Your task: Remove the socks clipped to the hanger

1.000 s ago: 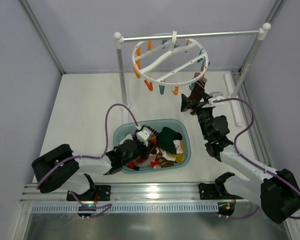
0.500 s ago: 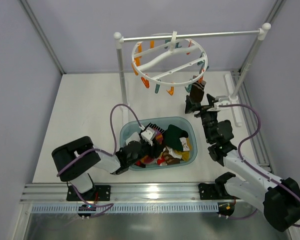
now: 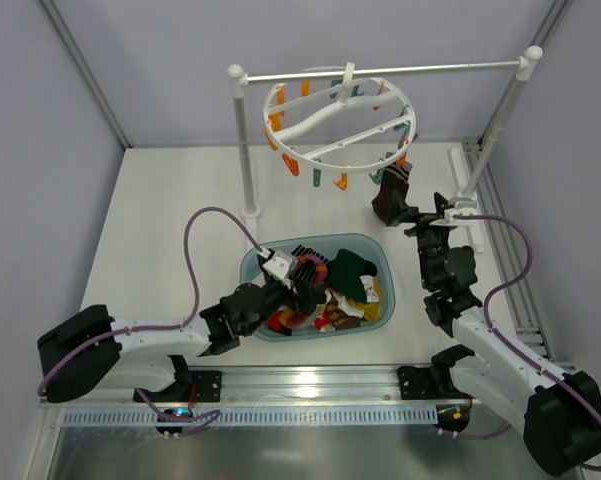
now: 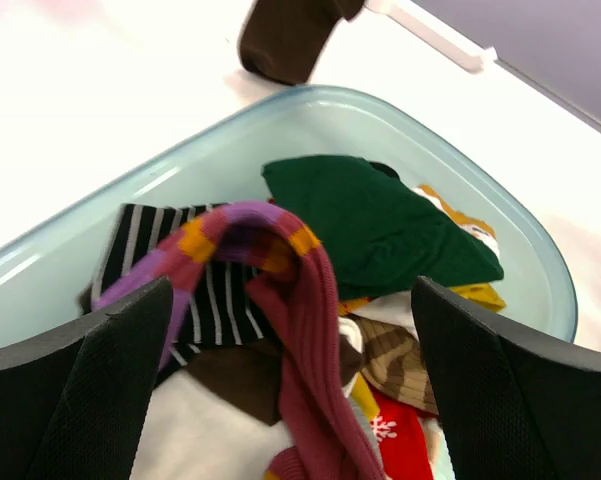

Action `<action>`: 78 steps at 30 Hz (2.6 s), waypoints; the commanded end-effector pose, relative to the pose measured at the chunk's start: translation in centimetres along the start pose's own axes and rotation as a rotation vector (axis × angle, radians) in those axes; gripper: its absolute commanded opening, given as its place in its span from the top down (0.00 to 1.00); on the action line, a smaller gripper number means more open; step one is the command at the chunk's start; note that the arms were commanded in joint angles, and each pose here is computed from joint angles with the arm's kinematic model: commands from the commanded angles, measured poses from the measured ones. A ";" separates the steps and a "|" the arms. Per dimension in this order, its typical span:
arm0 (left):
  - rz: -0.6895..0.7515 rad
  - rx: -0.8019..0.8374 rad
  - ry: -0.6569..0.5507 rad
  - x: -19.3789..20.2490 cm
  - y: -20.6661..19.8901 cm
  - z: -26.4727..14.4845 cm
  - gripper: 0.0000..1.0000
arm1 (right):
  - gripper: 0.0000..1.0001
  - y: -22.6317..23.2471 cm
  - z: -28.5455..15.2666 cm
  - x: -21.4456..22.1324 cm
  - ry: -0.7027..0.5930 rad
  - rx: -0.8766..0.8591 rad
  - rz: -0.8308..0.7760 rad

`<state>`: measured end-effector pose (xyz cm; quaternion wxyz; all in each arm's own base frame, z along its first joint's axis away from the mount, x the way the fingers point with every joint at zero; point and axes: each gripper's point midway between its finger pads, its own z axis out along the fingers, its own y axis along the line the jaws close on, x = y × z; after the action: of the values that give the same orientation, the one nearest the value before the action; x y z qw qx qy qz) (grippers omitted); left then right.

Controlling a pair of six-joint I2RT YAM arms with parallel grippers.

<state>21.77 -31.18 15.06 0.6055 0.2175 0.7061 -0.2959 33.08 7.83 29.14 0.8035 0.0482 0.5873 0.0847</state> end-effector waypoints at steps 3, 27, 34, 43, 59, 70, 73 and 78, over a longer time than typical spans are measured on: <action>0.033 -0.170 -0.043 -3.4 3.0 -1.4 0.00 | 0.00 -3.2 0.5 -0.9 -0.043 0.062 0.070; -0.007 -0.022 -0.321 -15.6 2.3 5.0 0.00 | 0.01 -4.5 8.6 4.4 -0.006 0.073 0.088; -0.003 -0.003 -0.326 -12.1 3.7 7.3 0.00 | 0.00 -4.7 9.7 5.5 -0.014 0.055 0.066; -0.047 -0.016 -0.305 -10.0 5.4 7.2 0.00 | 0.16 -3.6 9.7 7.2 -0.002 -0.024 0.078; -0.057 0.001 -0.312 -9.4 5.3 5.7 0.01 | 0.96 -0.8 7.9 6.0 -0.028 -0.191 0.095; -0.030 0.175 -0.355 -9.3 2.3 5.1 0.00 | 0.96 3.3 3.4 1.5 -0.066 -0.407 0.231; 0.008 0.198 -0.360 -8.9 1.4 5.3 0.01 | 0.96 4.0 2.8 0.9 -0.050 -0.434 0.261; 0.031 0.221 -0.384 -8.9 0.4 5.2 0.01 | 0.96 5.6 1.7 0.2 -0.024 -0.510 0.301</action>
<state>28.02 -33.79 20.80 0.6720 0.2259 0.5879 -0.3895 35.92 11.99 28.87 0.7786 -0.0436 0.5456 0.3071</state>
